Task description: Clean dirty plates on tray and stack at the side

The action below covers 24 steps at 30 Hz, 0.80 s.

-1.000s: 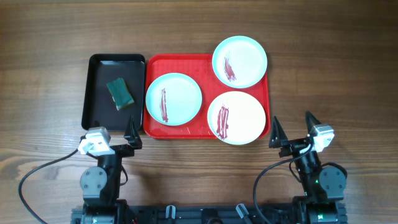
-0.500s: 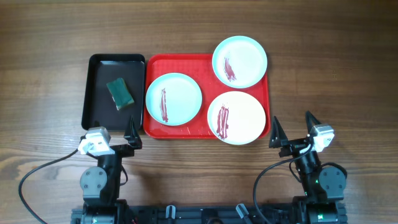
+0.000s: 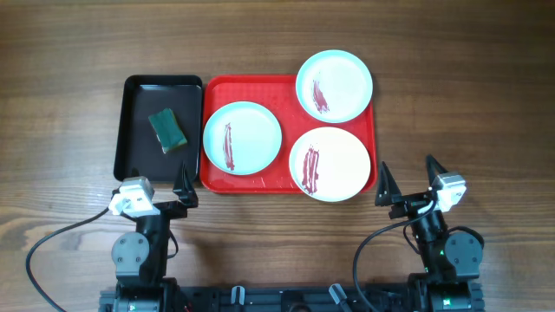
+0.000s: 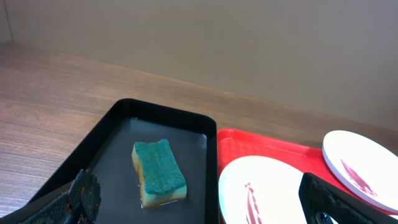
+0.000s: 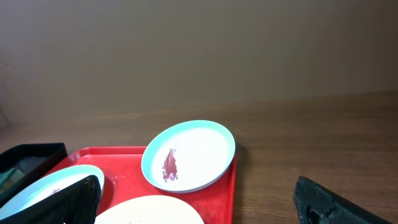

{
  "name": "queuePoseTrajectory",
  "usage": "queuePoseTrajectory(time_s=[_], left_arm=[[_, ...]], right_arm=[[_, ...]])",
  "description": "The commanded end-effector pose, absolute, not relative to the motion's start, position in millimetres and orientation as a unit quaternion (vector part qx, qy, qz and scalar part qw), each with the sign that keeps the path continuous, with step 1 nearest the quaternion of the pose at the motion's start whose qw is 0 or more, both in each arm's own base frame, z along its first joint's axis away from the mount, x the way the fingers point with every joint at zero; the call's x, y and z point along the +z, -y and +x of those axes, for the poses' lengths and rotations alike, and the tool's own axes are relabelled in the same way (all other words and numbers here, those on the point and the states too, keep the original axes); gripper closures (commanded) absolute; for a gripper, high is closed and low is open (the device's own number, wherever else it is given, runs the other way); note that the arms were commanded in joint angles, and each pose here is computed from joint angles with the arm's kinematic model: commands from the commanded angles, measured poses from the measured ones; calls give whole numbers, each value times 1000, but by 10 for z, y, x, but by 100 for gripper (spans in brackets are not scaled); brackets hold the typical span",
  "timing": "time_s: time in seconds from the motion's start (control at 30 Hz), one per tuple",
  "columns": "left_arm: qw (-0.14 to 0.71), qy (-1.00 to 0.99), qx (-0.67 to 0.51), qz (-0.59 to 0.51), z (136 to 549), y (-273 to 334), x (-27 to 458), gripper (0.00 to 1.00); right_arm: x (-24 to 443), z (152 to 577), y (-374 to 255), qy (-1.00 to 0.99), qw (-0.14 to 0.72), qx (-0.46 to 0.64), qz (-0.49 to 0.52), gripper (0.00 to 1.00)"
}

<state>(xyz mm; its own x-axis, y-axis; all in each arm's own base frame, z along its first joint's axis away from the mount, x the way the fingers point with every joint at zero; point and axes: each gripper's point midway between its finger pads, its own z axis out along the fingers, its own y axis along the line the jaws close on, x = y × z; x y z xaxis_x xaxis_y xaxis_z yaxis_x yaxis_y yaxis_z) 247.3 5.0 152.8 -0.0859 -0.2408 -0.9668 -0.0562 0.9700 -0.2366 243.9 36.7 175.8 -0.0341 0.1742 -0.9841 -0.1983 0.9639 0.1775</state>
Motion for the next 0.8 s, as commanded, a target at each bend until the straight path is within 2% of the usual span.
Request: queuePoseTrajectory(time_s=[0.0, 0.5, 0.77], left_arm=[[666, -737, -67, -95, 2477, -43, 1499, 0], [664, -739, -77, -86, 2477, 5, 1492, 0], [667, -733, -103, -83, 2480, 74, 1536, 0]], right_arm=[[1766, 2442, -345, -705, 697, 131, -1, 0], [1791, 2440, -352, -701, 698, 143, 7, 0], [1845, 2391, -542, -693, 697, 181, -36, 1]])
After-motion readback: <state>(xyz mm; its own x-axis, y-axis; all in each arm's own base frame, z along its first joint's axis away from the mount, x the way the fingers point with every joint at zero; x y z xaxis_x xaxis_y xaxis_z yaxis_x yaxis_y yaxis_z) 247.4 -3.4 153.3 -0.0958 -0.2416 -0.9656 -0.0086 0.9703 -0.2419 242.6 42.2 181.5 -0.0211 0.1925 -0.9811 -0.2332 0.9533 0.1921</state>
